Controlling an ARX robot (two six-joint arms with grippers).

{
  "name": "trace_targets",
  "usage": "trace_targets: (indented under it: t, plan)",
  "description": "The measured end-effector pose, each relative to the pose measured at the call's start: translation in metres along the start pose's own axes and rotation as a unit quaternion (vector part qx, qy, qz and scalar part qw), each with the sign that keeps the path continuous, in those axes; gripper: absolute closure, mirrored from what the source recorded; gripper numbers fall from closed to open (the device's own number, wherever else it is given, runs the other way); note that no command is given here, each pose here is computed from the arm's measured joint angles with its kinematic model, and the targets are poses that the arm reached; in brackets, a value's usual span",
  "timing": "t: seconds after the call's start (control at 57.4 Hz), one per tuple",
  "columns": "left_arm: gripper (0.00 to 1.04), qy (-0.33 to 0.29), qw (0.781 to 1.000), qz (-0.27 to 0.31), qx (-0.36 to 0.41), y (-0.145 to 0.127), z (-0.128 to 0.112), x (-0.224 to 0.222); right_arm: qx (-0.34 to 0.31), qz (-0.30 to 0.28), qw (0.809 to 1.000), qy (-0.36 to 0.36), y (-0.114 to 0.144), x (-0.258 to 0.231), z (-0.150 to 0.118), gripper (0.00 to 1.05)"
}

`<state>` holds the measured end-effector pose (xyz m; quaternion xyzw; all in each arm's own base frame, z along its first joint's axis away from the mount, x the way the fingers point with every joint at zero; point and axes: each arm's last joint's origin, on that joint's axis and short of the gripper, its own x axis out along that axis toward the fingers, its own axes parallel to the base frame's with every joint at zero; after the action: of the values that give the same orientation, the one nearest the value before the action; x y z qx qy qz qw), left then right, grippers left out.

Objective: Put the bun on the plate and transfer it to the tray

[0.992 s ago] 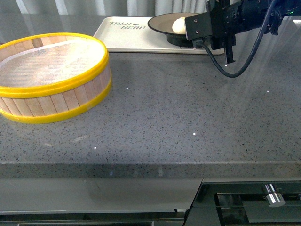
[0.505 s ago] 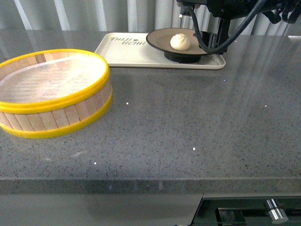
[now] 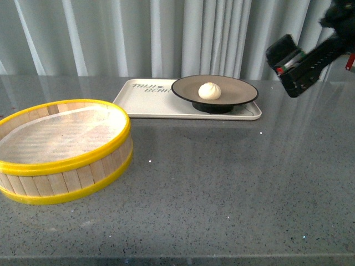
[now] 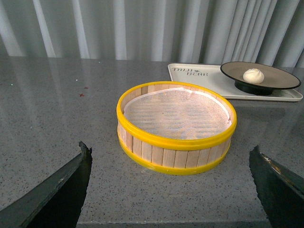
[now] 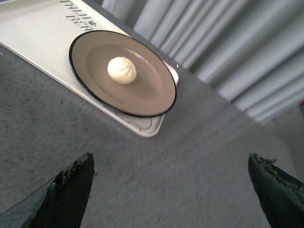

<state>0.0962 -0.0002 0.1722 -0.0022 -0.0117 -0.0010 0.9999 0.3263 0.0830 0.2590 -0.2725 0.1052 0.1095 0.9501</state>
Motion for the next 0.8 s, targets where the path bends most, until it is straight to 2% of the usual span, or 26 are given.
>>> trace_targets:
  t: [0.07,0.139,0.244,0.296,0.366,0.418,0.505,0.714,0.749,0.801]
  plan:
    - [0.07,0.000,1.000,0.000,0.000,0.000,0.000,0.000,0.081,-0.026,0.996,0.026,-0.001,-0.027,-0.008,0.08]
    - [0.07,0.000,1.000,0.000,0.000,0.000,0.000,0.000,0.137,-0.037,0.990,0.022,-0.002,-0.038,-0.008,0.08]
    - [0.07,0.000,1.000,0.000,0.000,0.000,0.000,0.000,0.175,-0.051,0.983,0.013,-0.004,-0.040,-0.008,0.10]
    - [0.07,0.000,1.000,0.000,0.000,0.000,0.000,0.000,0.217,-0.086,0.972,-0.038,-0.002,-0.043,-0.017,0.20]
    - [0.07,0.000,1.000,0.001,0.000,0.000,0.000,0.000,0.241,-0.096,0.963,-0.079,0.001,-0.052,-0.033,0.31]
    - [0.07,0.000,1.000,0.001,0.000,0.000,0.000,0.000,0.255,-0.104,0.956,-0.101,0.001,-0.067,-0.047,0.45]
    - [0.07,0.000,1.000,0.001,0.000,0.000,0.000,0.000,0.263,-0.111,0.953,-0.106,0.002,-0.086,-0.067,0.64]
    - [0.07,0.000,1.000,0.000,0.000,0.000,0.000,0.000,0.265,-0.104,0.954,-0.098,0.010,-0.110,-0.096,1.00]
    - [0.07,0.000,1.000,0.000,0.000,0.000,0.000,0.000,0.265,-0.105,0.953,-0.099,0.011,-0.113,-0.098,1.04]
    - [0.07,0.000,1.000,0.000,0.000,0.000,0.000,0.000,0.266,-0.106,0.953,-0.100,0.012,-0.119,-0.103,1.03]
